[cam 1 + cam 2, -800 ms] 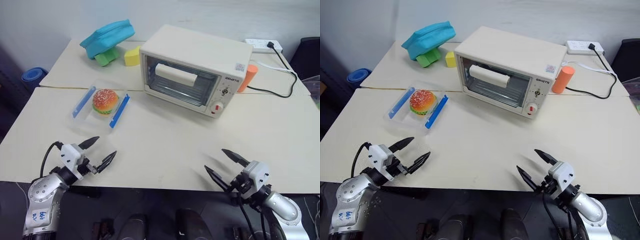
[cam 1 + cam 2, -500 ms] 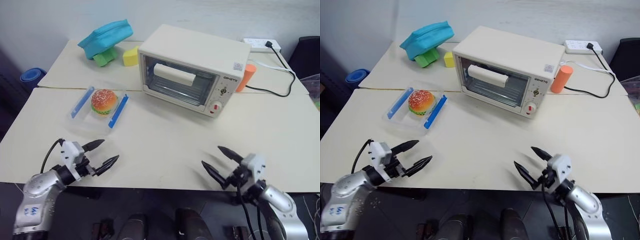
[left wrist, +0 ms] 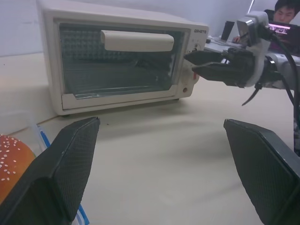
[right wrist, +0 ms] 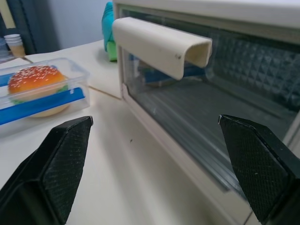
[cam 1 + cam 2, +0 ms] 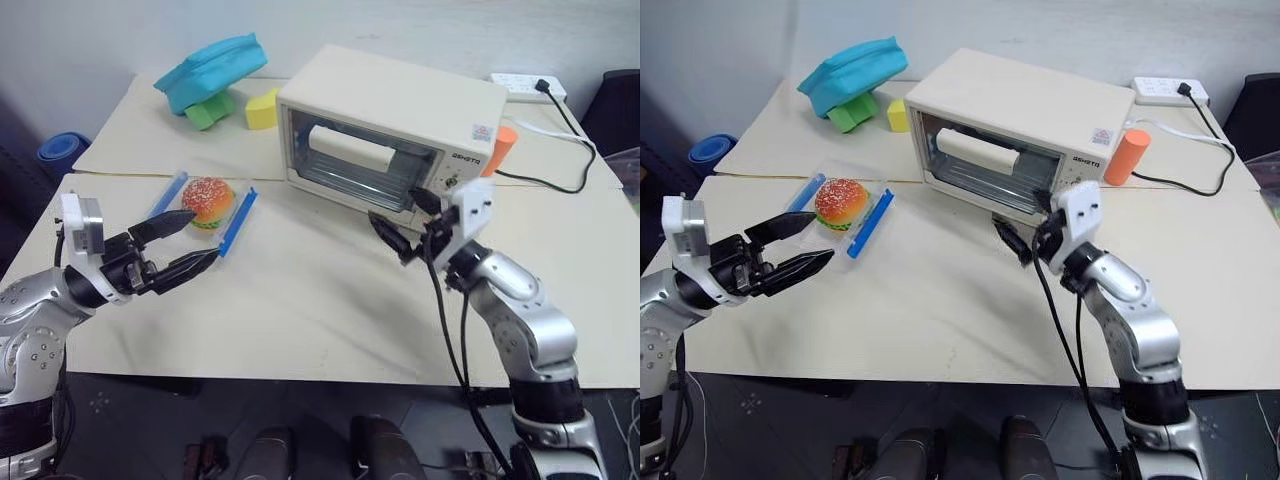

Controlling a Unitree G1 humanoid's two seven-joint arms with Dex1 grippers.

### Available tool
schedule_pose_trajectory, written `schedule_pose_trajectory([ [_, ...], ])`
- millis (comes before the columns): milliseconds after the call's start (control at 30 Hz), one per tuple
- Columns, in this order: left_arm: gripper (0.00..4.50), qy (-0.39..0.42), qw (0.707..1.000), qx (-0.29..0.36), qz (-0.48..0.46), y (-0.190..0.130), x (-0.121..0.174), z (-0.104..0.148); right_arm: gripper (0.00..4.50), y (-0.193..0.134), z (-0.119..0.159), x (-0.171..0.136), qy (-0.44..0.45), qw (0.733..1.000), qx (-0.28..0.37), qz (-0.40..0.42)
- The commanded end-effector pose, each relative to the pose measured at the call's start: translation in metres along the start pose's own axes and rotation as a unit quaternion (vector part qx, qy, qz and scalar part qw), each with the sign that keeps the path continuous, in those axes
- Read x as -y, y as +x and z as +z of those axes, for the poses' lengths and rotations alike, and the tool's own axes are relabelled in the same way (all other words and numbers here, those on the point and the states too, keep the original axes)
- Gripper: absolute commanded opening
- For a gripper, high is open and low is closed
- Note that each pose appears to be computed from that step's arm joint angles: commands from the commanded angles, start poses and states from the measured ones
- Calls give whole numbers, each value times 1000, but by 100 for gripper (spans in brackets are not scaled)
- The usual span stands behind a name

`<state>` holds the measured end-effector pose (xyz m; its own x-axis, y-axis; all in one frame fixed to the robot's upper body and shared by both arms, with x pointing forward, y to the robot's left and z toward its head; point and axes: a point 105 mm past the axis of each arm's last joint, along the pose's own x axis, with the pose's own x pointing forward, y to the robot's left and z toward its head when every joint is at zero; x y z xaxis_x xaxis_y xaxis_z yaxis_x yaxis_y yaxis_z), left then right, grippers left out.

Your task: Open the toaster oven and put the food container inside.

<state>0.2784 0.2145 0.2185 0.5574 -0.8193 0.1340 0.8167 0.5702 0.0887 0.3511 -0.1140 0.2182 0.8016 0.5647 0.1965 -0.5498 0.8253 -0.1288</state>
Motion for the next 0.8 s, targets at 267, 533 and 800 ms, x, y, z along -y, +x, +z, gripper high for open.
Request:
schedule_pose_trajectory([
  [267, 450, 24, 999, 32, 25, 11, -4, 5, 448, 28, 25, -24, -1, 997, 53, 47],
  [533, 450, 30, 997, 52, 51, 14, -19, 13, 448, 7, 1, -56, -55, 986, 9, 157],
  [800, 366, 34, 994, 46, 91, 41, -64, 16, 450, -12, -28, -63, -105, 977, -30, 186],
])
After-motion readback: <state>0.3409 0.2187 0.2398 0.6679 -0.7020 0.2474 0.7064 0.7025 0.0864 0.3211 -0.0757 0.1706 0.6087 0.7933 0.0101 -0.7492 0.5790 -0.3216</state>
